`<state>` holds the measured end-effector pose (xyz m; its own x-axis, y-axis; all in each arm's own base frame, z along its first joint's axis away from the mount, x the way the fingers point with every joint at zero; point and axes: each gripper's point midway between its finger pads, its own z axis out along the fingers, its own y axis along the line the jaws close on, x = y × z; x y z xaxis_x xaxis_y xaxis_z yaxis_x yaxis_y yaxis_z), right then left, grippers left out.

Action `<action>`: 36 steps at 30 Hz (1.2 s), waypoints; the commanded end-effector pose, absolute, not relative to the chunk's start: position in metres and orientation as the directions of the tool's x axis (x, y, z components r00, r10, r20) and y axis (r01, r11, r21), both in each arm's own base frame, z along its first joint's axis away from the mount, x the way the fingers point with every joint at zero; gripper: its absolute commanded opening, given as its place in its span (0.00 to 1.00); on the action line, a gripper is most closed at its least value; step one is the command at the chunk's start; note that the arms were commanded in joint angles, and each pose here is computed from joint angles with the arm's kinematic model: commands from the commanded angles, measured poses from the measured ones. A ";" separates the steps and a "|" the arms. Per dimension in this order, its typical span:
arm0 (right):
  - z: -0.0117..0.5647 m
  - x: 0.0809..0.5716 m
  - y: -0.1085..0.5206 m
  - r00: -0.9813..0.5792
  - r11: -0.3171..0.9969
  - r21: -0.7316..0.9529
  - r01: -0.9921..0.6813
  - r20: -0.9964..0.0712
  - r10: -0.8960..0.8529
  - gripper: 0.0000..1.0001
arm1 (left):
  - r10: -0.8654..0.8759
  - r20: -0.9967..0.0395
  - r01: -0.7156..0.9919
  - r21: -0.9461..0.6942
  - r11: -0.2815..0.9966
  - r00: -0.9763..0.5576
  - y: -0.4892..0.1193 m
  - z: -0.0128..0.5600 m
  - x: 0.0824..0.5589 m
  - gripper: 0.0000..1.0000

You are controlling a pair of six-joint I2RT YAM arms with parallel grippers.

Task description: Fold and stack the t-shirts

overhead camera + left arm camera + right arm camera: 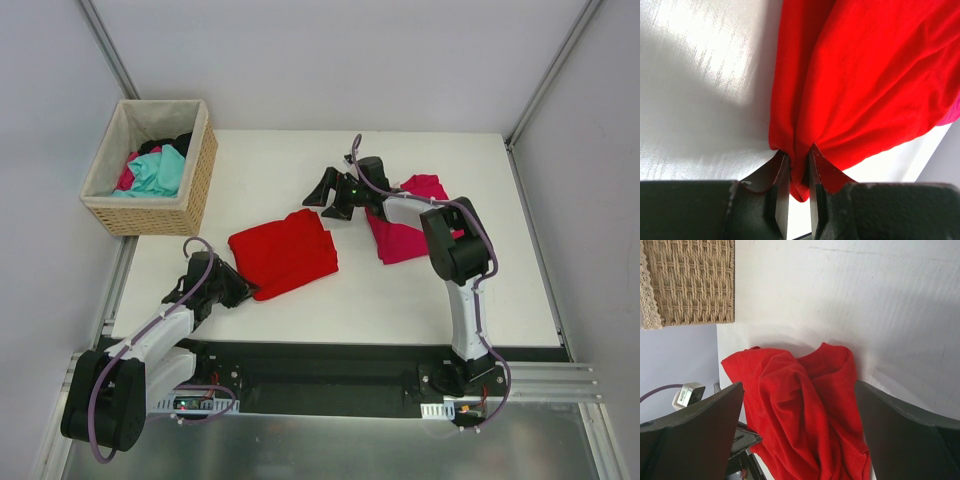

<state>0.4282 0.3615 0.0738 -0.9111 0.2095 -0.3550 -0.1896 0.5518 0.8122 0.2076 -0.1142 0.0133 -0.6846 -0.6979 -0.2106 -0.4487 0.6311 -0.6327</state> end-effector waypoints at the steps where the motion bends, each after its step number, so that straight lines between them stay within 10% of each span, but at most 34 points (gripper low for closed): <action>1: 0.094 0.431 0.375 -0.899 0.492 0.834 -0.249 -0.388 0.203 0.97 | -0.677 -0.147 -0.522 -0.527 0.670 -0.721 -0.105 -0.012 0.177 0.13; 36: 0.070 0.427 0.367 -0.907 0.496 0.839 -0.226 -0.367 0.206 0.96 | -0.679 -0.142 -0.526 -0.525 0.669 -0.720 -0.104 -0.012 0.176 0.12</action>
<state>0.4297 0.3547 0.0590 -0.9156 0.2285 -0.3309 -0.1712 0.5231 0.8349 0.2080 -0.1151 0.0144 -0.6873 -0.6962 -0.2071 -0.4476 0.6306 -0.6340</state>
